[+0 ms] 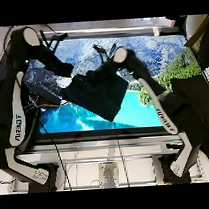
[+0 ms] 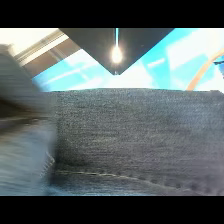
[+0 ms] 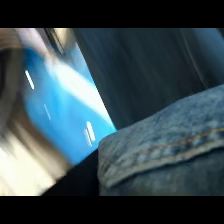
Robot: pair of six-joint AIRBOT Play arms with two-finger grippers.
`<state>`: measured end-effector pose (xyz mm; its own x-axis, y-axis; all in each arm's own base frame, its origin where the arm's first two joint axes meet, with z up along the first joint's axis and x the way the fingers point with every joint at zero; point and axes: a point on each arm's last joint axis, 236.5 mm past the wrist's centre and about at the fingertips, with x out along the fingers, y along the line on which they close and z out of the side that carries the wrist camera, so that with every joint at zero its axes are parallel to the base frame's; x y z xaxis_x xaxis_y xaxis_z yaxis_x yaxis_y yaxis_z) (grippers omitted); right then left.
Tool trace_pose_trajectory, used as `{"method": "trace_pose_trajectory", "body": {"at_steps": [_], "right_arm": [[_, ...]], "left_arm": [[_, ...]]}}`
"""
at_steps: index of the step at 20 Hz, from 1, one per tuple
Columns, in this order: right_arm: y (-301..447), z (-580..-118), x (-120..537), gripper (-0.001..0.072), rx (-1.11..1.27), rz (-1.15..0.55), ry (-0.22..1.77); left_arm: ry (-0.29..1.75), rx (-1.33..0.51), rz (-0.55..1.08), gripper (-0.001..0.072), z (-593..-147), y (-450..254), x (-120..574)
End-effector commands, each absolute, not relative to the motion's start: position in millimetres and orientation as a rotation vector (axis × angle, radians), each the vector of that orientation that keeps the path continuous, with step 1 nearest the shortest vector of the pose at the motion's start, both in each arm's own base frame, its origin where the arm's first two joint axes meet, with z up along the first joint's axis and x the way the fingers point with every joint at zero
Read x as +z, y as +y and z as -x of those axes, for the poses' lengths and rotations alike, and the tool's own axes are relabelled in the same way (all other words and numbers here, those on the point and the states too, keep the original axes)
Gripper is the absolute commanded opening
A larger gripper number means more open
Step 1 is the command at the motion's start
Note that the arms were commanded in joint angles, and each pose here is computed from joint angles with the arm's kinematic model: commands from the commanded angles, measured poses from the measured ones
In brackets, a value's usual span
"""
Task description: Fold the clothes and pants, and hang the long-sleeved shirts on hangers.
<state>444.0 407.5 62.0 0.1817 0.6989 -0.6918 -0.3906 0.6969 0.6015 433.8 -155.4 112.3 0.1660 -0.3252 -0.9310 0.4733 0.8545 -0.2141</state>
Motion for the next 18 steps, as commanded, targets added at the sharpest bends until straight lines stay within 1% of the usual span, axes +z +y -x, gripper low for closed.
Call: {"method": "trace_pose_trajectory", "body": {"at_steps": [1, 4, 6, 8, 11, 12, 14, 16, 17, 18], "right_arm": [[462.3, -486.7, 76.1, 0.0465, 0.779, -0.473, 0.893], [442.6, -487.1, 75.1, 0.0468, 0.768, -0.439, 0.935], [402.0, -483.4, 74.7, 0.0468, 0.754, -0.365, 1.022], [339.5, -472.0, 74.8, 0.0467, 0.736, -0.21, 1.123], [219.8, -444.9, 76.9, 0.0467, 0.564, -0.001, 1.311], [186.0, -436.0, 79.1, 0.0467, 0.492, 0.018, 1.346], [154.1, -416.3, 72.2, 0.0469, 0.431, -0.048, 1.357], [151.8, -391.3, 35.1, 0.0532, 0.401, -0.187, 1.342], [165.9, -378.6, 10.7, 0.0574, 0.402, -0.329, 1.326], [183.7, -368.1, -11.5, 0.0632, 0.399, -0.507, 1.319]], "left_arm": [[1.27, -0.557, -0.137, 0.0013, -434.5, -143.0, 119.2], [1.27, -0.557, -0.137, 0.0013, -434.6, -142.9, 119.1], [1.279, -0.559, -0.139, 0.0013, -432.5, -142.5, 118.6], [1.296, -0.562, -0.141, 0.0013, -428.5, -141.7, 117.6], [1.302, -0.563, -0.142, 0.0013, -427.1, -141.4, 117.3], [1.303, -0.563, -0.142, 0.0013, -427.0, -141.4, 117.3], [1.303, -0.563, -0.142, 0.0013, -427.0, -141.4, 117.3], [1.303, -0.563, -0.142, 0.0013, -427.1, -141.4, 117.3], [1.302, -0.563, -0.141, 0.0013, -427.2, -141.4, 117.3], [1.302, -0.563, -0.141, 0.0013, -427.2, -141.5, 117.3]]}}
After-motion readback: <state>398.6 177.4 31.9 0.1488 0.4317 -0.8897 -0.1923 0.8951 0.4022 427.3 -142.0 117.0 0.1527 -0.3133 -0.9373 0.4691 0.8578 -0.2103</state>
